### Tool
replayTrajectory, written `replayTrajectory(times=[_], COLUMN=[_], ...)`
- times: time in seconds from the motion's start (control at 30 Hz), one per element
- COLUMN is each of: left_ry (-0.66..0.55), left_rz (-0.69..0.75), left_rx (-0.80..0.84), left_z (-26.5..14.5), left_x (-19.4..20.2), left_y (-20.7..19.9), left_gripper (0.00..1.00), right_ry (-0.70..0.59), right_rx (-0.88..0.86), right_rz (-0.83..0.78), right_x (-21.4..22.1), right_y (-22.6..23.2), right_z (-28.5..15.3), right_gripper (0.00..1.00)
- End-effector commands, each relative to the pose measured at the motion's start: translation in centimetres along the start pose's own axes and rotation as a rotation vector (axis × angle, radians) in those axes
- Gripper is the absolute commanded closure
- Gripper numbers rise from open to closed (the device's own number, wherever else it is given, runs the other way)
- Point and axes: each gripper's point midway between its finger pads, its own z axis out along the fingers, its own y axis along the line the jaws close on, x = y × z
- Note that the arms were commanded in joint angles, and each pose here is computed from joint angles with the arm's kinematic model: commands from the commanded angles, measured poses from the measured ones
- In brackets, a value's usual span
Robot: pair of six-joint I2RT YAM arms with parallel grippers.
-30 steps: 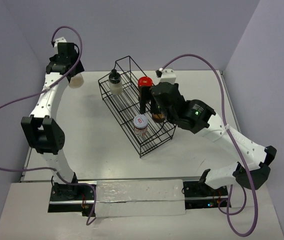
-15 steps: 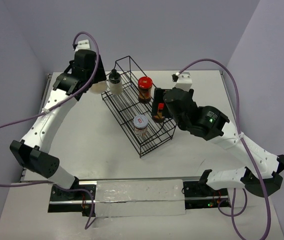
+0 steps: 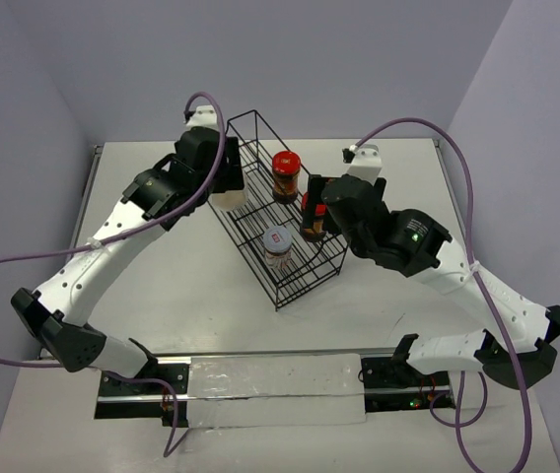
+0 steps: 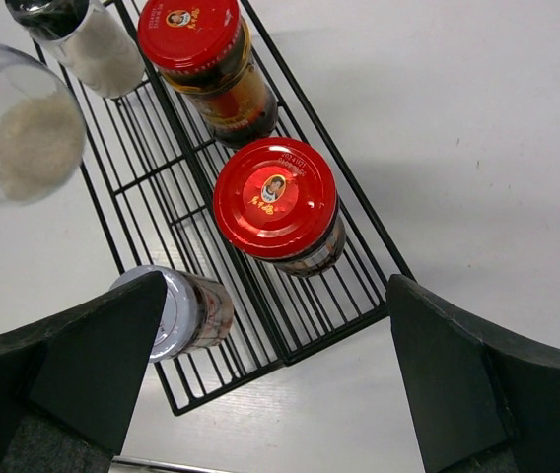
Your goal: Organize the condiment bottles
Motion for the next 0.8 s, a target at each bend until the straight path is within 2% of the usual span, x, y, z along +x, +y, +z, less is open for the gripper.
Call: replayTrajectory(times=[0.0,0.43,0.77], left_ry=[-0.079,-0.074,-0.036], left_rz=[-0.1,-0.098,-0.061], left_rx=[0.114,0.15,0.078], left_z=[-0.7,1.6,4.5], left_x=[-1.6,0.4,2.7], left_y=[-3.0,-5.5,-5.3], left_gripper=[0.9,0.89,0.9], right_ry=[-0.006,0.016,0.019], right_rx=[0.005,0.013,0.03], right_rz=[0.027,0.01,0.002], right_x=[-0.1,0.8,1.1], right_y=[-0.1,-0.2,-0.4], right_z=[0.0,0.5,0.9], right_gripper=[0.0,0.0,0.0])
